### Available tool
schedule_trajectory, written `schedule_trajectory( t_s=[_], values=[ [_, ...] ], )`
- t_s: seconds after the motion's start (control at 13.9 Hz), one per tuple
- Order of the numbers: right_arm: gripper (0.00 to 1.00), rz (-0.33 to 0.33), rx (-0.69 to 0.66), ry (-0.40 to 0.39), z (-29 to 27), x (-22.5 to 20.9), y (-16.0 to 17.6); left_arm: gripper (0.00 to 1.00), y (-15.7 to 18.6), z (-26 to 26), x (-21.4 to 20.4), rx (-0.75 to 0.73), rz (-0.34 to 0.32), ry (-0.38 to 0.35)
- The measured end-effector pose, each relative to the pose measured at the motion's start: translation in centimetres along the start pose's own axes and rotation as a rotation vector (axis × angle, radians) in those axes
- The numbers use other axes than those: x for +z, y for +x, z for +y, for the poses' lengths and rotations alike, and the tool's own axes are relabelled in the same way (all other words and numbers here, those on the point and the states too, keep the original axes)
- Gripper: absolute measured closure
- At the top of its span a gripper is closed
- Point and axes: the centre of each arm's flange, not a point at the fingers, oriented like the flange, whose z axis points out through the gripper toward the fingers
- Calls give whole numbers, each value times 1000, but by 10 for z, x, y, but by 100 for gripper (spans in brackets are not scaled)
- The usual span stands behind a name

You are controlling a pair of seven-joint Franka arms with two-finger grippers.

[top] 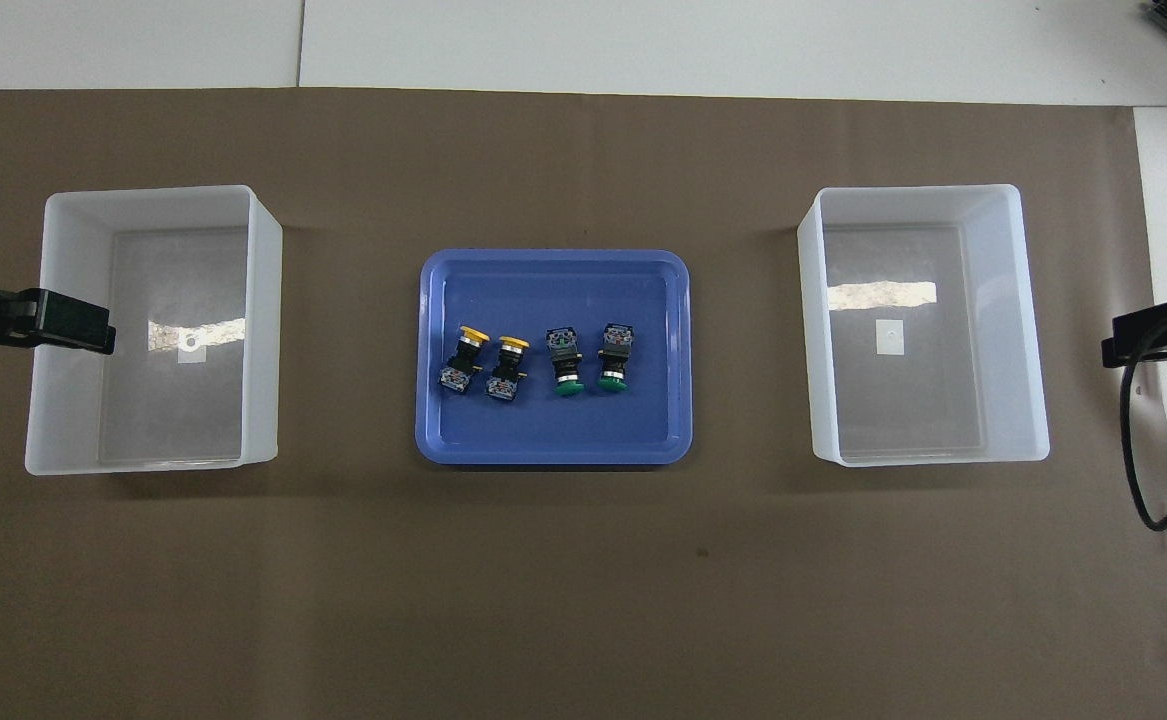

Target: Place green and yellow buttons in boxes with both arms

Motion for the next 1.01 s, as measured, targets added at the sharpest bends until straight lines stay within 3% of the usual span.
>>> schedule_trajectory(
  t_s=[1.01],
  values=[
    [0, -17, -19, -1, 0, 2, -1, 0, 1, 23, 0, 42, 4, 1]
  ],
)
